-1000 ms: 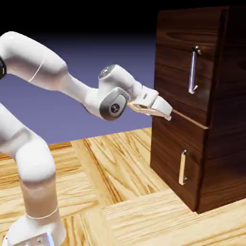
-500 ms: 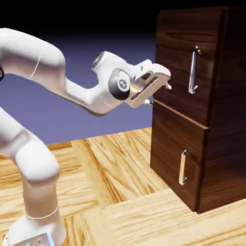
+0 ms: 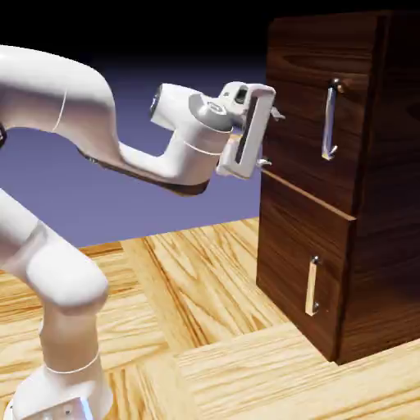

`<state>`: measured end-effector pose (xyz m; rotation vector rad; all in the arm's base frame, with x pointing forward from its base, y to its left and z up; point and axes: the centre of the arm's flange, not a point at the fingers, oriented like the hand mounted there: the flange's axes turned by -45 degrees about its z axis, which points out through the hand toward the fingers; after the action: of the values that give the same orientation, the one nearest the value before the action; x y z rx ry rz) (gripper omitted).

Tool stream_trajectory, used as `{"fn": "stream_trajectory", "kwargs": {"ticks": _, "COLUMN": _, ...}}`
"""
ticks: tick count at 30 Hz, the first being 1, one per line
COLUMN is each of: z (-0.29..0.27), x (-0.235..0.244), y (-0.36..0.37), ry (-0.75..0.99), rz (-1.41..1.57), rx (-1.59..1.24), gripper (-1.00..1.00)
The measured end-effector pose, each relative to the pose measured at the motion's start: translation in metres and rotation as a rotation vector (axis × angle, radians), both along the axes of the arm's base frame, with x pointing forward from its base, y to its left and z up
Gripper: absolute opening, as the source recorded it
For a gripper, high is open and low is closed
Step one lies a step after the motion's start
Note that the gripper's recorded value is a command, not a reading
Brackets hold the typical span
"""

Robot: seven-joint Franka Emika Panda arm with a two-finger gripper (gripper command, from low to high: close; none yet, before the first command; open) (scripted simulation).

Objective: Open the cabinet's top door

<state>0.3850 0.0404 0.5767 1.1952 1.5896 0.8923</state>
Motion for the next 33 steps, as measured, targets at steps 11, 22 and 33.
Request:
{"fn": "stream_trajectory", "kwargs": {"ticks": 11, "z": 0.01, "x": 0.0, "y": -0.027, "ry": -0.144, "rz": 0.134, "rx": -0.489, "gripper": 1.0}}
{"fn": "stream_trajectory", "kwargs": {"ticks": 22, "z": 0.014, "x": 0.008, "y": -0.071, "ry": -0.265, "rz": 0.211, "rx": -0.992, "gripper": 1.0}}
{"fn": "stream_trajectory", "kwargs": {"ticks": 33, "z": 0.016, "x": 0.048, "y": -0.102, "ry": -0.315, "rz": 0.234, "rx": -1.284, "gripper": 1.0}}
